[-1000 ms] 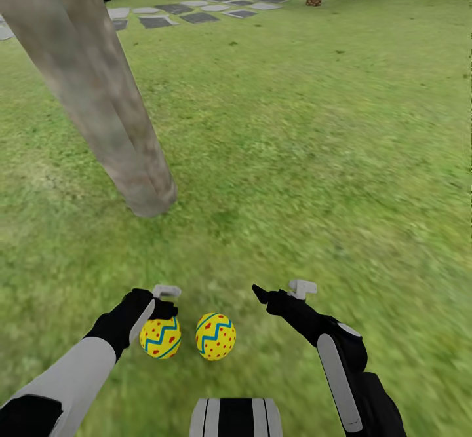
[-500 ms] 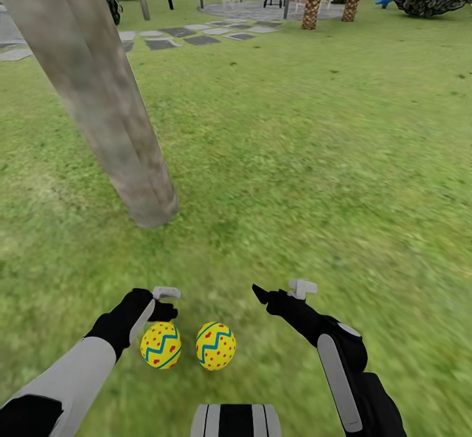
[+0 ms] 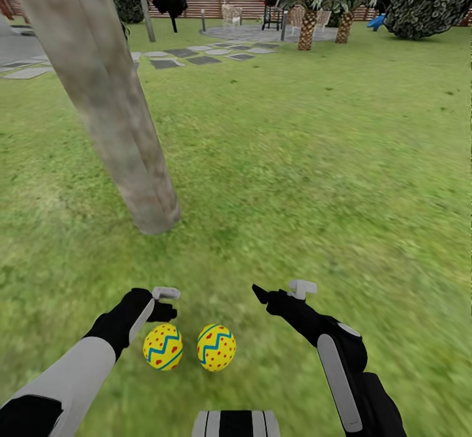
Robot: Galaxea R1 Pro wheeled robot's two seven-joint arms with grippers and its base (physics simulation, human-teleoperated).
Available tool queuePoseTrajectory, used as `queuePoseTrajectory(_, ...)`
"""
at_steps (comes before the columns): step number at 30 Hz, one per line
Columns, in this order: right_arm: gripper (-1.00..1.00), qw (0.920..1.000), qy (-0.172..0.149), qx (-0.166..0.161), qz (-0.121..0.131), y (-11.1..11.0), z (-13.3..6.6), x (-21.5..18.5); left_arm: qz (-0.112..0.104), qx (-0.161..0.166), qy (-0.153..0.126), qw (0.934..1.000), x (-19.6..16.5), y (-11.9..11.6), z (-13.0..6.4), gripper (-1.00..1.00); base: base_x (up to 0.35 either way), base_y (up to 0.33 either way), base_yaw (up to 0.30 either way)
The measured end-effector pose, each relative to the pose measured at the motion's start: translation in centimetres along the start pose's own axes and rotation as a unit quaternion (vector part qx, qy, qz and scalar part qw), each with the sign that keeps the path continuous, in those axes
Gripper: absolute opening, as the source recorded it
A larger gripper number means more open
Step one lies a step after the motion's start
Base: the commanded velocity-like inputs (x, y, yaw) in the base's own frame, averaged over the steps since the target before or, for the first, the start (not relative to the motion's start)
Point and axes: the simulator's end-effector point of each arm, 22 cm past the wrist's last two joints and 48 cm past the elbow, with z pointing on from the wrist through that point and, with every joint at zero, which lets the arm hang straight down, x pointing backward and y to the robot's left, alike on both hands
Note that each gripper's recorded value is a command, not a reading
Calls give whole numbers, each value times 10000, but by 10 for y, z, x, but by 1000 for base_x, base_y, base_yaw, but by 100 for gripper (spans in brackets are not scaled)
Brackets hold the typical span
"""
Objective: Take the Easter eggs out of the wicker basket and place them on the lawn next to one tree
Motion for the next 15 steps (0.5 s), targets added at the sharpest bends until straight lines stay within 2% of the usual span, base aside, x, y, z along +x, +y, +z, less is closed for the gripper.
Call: queuePoseTrajectory(15, 100, 9995, -250, -107, -142, 19, -16, -24, 5, -29, -345, 9994, -26, 2, -33, 100, -5, 0, 0)
